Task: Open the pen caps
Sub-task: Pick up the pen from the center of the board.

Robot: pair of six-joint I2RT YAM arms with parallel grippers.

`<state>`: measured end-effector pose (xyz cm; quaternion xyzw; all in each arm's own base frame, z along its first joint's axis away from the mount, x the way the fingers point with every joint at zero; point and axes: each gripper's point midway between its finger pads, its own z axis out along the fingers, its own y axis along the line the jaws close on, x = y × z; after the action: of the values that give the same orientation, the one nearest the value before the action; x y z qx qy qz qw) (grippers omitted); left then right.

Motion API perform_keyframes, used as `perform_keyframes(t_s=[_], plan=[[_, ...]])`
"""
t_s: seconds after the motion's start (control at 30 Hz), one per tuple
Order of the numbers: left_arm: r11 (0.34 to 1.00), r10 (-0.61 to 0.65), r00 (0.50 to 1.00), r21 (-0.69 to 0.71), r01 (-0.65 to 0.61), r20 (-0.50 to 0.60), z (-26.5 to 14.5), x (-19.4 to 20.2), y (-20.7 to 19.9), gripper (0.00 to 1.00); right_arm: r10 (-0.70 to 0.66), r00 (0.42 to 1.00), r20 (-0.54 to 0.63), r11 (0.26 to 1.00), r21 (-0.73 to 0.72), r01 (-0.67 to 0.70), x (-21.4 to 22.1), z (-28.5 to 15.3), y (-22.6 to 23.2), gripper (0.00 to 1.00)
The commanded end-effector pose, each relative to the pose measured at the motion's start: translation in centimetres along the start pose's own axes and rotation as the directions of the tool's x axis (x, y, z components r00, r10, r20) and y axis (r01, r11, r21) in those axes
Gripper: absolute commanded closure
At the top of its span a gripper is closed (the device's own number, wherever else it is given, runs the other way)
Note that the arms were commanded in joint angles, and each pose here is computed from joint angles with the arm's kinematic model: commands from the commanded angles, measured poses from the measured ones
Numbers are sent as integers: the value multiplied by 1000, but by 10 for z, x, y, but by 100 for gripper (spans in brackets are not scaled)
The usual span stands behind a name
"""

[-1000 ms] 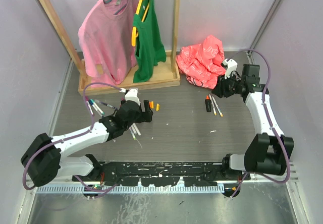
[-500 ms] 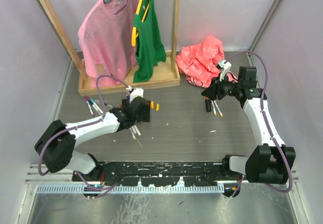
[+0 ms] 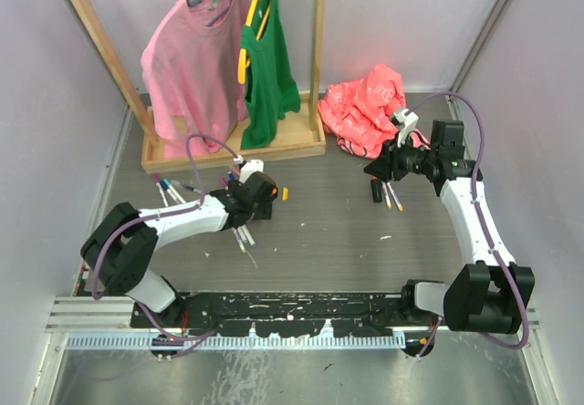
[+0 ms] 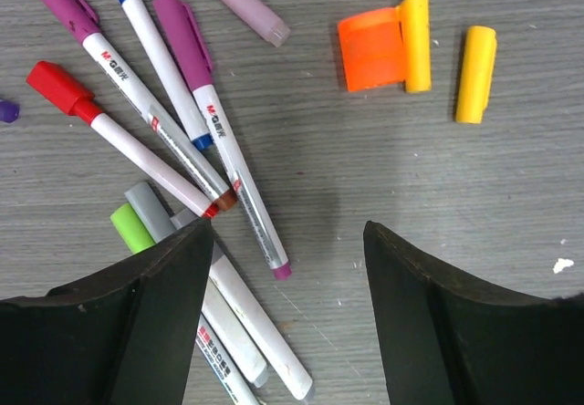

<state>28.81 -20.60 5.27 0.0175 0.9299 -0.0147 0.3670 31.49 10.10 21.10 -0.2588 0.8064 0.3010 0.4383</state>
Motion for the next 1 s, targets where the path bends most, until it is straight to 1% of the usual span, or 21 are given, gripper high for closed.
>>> perform_keyframes(t_s=[0.0,0.13,0.3,0.4,0.47,0.7,0.77,0.97], plan=[[998,-64,998,0,64,27,6,-18,-2,34,-53,998,37,999,-1,53,-12,-6,5,58],[997,-80,996,6,80,25,12,-24,-3,42,-52,998,36,999,-1,52,-12,-6,5,58],[996,-94,995,6,94,21,20,-32,-2,48,-50,998,34,999,-2,50,-11,-5,5,58],[995,-102,995,0,102,14,25,-33,-2,48,-51,998,35,999,0,51,-11,-5,5,58],[994,-106,994,-4,106,12,28,-34,-1,52,-50,998,34,999,0,50,-11,-5,4,58],[993,-106,994,-44,106,2,31,-32,4,54,-52,998,34,999,1,52,-11,-6,5,58],[993,-108,994,-53,108,3,31,-32,7,56,-52,998,33,999,3,52,-11,-6,4,58],[992,-111,994,-62,111,4,29,-30,10,55,-49,998,31,999,3,49,-10,-5,4,58]])
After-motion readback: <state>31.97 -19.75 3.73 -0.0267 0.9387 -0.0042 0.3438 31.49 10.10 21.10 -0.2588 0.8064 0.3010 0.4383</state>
